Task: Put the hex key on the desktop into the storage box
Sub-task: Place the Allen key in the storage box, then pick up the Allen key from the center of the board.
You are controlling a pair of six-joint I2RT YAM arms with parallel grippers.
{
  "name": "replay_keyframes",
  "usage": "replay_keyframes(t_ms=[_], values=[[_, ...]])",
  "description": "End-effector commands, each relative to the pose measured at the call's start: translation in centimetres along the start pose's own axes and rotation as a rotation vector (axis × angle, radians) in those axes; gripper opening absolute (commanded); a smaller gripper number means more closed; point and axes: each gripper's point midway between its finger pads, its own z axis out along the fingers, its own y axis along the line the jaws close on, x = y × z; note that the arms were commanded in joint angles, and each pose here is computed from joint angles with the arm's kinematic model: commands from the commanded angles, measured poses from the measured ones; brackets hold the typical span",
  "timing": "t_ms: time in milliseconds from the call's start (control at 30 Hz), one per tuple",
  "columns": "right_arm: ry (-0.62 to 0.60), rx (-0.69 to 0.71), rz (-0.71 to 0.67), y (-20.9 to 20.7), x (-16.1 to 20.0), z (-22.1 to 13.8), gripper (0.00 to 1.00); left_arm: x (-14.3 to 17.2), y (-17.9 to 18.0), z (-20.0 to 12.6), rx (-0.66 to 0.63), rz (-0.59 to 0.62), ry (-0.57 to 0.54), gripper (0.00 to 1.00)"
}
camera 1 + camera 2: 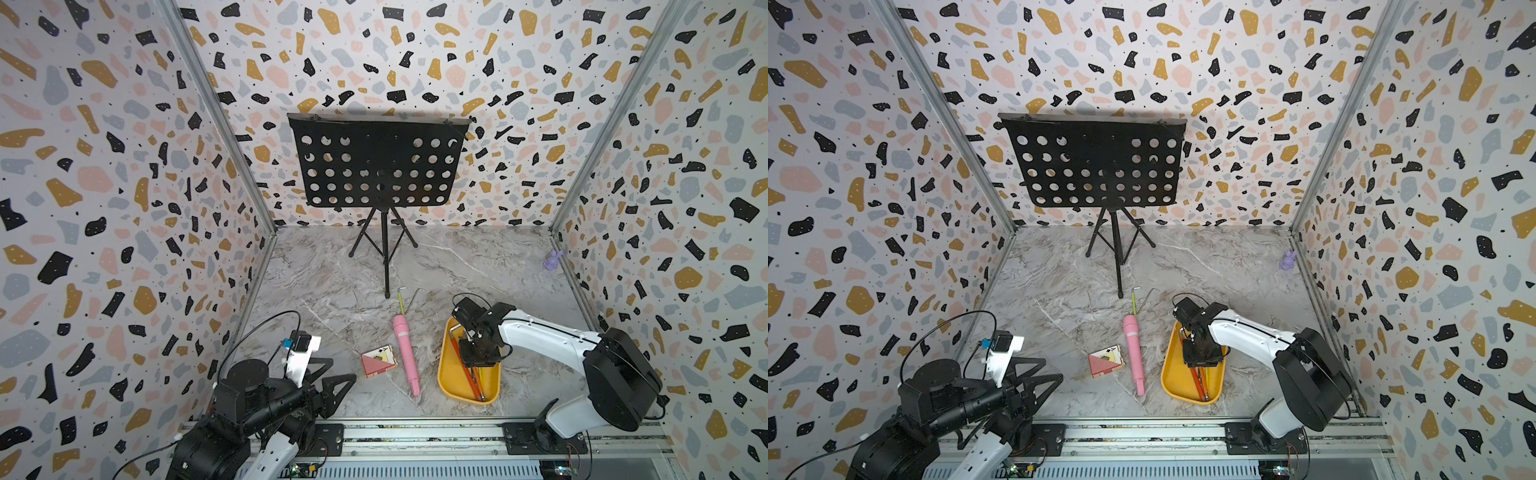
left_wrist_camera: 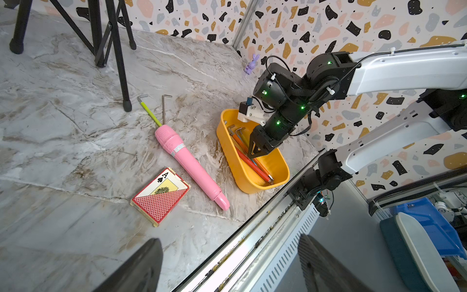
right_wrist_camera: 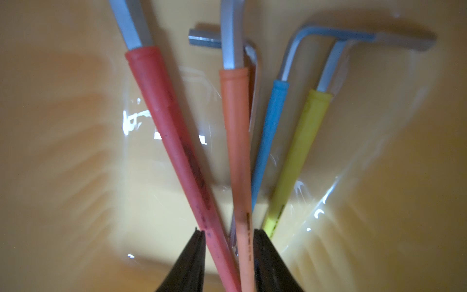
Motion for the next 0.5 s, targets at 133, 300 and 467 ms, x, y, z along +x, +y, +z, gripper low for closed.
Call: replay_keyframes(t_ms=[133,300,467], values=[[-0.094,-0.011,0.017,0.5,-1.5,-4.6,0.37,-1.2,-0.4,-0.3,0.007,0.025,-0.050,0.88],[-0.142,-0.053,0.018,2.7,-4.1,-6.9,0.37,-1.2,-0.3,-0.3,0.003,0.023,-0.051,0.88],[-0.158,-0.079,0.031,5.7,-7.6,-7.9,0.35,-1.2,-0.3,-0.3,-0.001,0.022,-0.053,0.88]])
